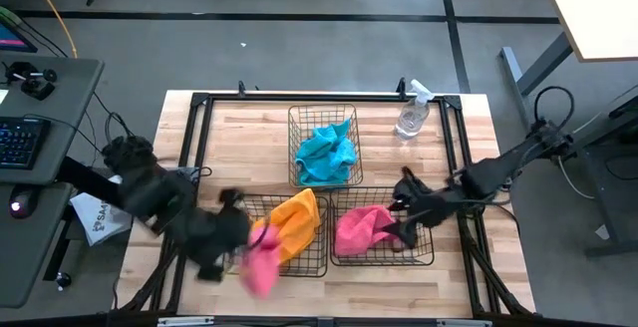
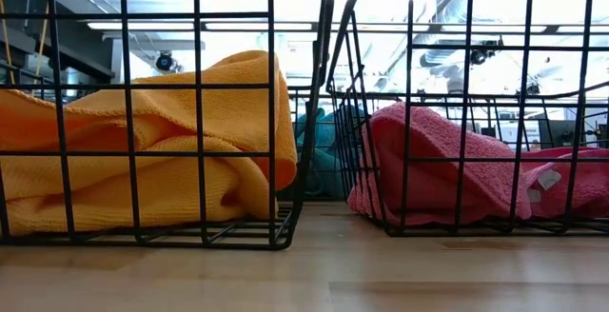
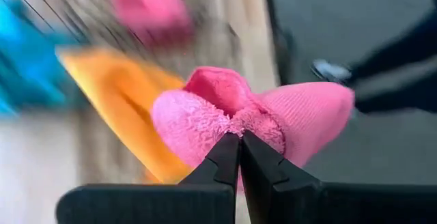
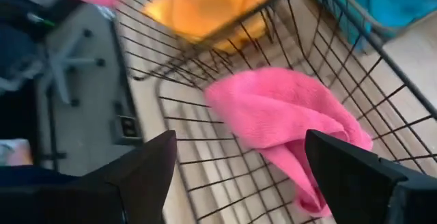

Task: Sort microfiber towel by color & place in baskets
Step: Put the pink towel into the bottom right basket

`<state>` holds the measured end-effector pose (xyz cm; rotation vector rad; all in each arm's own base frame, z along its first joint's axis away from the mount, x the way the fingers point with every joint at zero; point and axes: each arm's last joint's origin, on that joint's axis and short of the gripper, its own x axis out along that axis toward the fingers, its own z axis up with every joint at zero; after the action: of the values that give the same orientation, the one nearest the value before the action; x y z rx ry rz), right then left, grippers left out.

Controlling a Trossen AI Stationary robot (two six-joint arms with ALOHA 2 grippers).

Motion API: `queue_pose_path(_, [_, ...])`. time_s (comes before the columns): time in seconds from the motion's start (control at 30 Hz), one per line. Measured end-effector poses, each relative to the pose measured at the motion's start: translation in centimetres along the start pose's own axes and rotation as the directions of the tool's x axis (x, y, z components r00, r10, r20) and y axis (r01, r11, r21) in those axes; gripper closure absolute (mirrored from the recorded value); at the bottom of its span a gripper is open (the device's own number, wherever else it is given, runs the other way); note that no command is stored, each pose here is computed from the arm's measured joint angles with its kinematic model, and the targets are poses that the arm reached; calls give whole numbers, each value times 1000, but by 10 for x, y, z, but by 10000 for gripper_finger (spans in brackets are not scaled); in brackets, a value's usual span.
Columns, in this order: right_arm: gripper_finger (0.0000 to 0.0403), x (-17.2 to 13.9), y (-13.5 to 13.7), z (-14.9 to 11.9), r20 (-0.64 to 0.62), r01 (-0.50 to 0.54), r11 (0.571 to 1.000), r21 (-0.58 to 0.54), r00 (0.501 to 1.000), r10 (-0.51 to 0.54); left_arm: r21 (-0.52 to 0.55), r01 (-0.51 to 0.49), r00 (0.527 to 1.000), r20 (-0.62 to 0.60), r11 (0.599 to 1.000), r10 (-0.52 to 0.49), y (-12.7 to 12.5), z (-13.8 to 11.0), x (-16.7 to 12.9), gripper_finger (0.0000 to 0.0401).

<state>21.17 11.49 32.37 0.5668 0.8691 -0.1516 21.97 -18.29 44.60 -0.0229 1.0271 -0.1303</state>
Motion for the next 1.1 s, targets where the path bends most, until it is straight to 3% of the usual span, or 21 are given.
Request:
queue_pose_path(0.17, [84,-37,-4,-4,146,-53,998,19,988,50,132,-114,969,233,985,81,42,49,17,401])
queue_pose_path(0.37, [84,-71,-14,-6,356,-45,998,35,934,29,222,-271,852,508,937,126,74,111,56,401])
queue_pose_path(0.47, [84,-81,-19,-5,437,-18,999,35,899,1,236,-267,814,574,934,88,85,135,84,401])
queue_pose_path(0.57, [84,-86,-23,-3,475,1,999,36,880,-18,231,-226,823,565,946,58,94,148,120,401])
queue_pose_path(0.67, [84,-87,-26,-4,483,22,999,39,875,-38,174,-165,866,496,971,58,103,151,159,401])
queue_pose_path(0.87, [84,-82,-29,-6,480,112,993,28,870,-112,142,36,916,390,989,-89,109,153,244,401])
queue_pose_path(0.97, [84,-80,-28,-6,484,119,992,28,867,-118,81,41,918,390,996,-69,108,152,273,401])
queue_pose_path(1.1, [84,-80,-27,-6,483,116,993,28,868,-115,-25,-9,927,374,1000,18,112,150,287,395])
